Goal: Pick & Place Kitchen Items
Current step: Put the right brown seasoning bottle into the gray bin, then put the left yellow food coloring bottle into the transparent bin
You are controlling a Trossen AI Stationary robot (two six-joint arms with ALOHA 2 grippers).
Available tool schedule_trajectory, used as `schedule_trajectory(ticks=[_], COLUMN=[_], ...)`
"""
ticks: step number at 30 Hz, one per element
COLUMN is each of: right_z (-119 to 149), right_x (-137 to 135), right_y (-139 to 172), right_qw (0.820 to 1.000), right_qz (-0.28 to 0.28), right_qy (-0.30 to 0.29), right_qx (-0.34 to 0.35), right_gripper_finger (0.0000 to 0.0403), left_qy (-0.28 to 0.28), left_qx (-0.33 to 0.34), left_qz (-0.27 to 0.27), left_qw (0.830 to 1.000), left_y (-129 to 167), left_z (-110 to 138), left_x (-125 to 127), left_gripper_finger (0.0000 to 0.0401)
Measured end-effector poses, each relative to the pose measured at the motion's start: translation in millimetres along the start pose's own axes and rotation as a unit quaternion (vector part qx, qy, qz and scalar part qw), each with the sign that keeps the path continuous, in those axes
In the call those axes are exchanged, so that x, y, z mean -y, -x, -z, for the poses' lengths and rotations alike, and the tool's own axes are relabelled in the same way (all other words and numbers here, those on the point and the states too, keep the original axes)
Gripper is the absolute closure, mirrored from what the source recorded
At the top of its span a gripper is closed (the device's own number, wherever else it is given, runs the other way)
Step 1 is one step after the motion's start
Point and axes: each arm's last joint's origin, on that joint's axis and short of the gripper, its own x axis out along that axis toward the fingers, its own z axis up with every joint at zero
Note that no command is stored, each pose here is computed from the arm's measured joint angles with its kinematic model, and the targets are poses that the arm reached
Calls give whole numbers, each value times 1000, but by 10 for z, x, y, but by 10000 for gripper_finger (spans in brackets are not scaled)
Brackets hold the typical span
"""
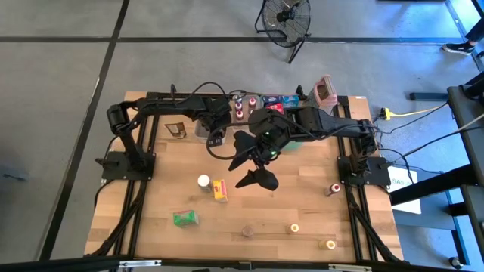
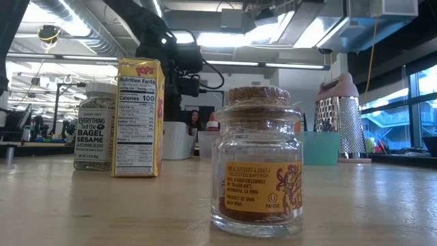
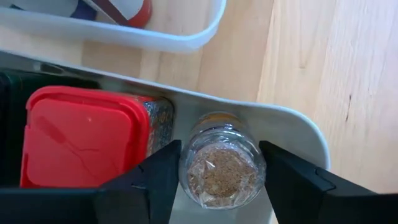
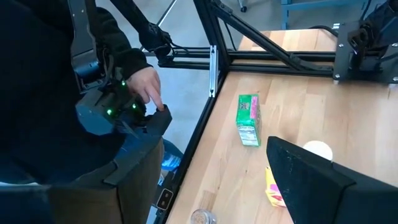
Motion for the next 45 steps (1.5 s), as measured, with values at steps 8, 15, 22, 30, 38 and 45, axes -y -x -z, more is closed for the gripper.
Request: schedule_trajectory(ticks=[8, 15, 22, 30, 38, 45], right_z=[10, 16, 16, 11, 15, 3], right_x=[0, 2, 3, 3, -59, -147], right_y=[0, -1, -1, -1, -32, -68], right_qw=[1000, 1000, 1000, 1000, 1000, 1000], right_qz=[-1, -1, 0, -1, -8, -19], right_qy=[2, 2, 4, 5, 11, 5], right_qx=[-5, -8, -8, -6, -6, 3], right_gripper_finger=[114, 114, 114, 114, 114, 114], left_qy=[2, -10, -16, -30, -39, -21], left_qx=[14, 12, 31, 84, 86, 141], left_qz=[-2, -15, -31, -42, -24, -10], left_qw=[1000, 1000, 999, 995, 995, 990], left_y=[0, 2, 152, 581, 1218, 1701], left_z=[-28, -29, -38, -11, 326, 627], left_x=[1, -7, 18, 142, 449, 704], left_gripper_finger=[186, 180, 180, 180, 182, 182])
